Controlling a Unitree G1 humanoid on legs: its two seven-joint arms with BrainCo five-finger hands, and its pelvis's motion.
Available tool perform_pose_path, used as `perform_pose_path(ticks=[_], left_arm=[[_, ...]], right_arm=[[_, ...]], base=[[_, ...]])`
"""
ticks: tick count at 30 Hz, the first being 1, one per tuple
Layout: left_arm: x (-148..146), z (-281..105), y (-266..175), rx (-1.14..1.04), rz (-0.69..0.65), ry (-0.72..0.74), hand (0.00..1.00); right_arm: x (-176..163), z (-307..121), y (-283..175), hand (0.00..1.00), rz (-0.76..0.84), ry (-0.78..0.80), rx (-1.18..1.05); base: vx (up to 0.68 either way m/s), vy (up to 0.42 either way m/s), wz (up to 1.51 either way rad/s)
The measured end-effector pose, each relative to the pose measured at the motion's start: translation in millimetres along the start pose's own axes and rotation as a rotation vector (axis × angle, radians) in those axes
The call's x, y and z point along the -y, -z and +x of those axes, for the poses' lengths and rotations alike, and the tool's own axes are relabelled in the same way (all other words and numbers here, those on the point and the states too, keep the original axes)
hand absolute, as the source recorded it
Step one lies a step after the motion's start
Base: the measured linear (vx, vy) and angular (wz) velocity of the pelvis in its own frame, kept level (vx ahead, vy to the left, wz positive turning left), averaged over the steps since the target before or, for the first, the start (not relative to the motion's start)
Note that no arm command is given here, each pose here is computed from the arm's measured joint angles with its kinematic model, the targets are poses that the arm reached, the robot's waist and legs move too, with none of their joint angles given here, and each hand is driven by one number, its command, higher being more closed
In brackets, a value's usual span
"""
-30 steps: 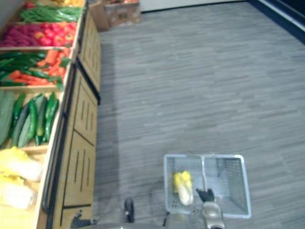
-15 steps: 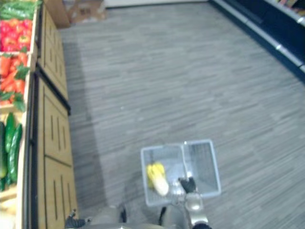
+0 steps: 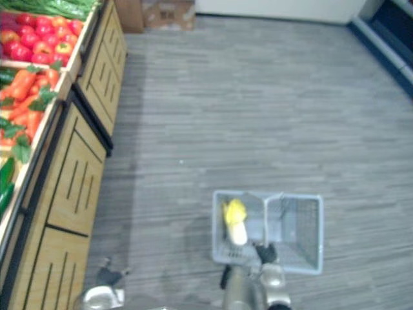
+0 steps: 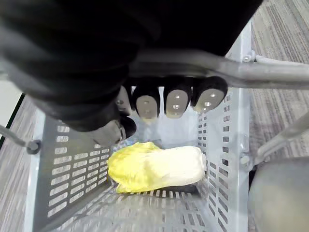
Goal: Pick vegetable in the basket
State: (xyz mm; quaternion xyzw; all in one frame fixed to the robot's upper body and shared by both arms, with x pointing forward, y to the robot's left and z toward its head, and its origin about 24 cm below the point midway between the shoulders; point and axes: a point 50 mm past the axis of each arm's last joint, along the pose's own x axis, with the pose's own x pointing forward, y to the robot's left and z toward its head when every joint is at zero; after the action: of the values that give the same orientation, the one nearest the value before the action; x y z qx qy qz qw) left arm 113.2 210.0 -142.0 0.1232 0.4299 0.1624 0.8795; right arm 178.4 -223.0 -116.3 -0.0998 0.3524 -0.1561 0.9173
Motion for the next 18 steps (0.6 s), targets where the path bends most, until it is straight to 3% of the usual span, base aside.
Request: perform_pose_path(ticks=[9, 14, 18], left_arm=[[-15.9, 0.4, 15.5, -0.059, 0.026, -0.049, 0.0], [-14.5, -0.6, 16.7, -0.063, 0.028, -0.044, 0.0], [-22.0, 0.3, 13.0, -0.053, 0.006, -0.082, 0.0]], right_arm=[[5.6, -4.1, 28.6, 1.0, -0.068, -0.015, -0.129], [15.1, 1.1, 25.6, 1.0, -0.049, 0.023, -0.148], [-8.7, -6.3, 26.9, 1.0, -0.019, -0.019, -0.139]], base=[[0.44, -0.273, 0.3], [0.31, 0.154, 0.11], [0.43, 0.147, 0.2]])
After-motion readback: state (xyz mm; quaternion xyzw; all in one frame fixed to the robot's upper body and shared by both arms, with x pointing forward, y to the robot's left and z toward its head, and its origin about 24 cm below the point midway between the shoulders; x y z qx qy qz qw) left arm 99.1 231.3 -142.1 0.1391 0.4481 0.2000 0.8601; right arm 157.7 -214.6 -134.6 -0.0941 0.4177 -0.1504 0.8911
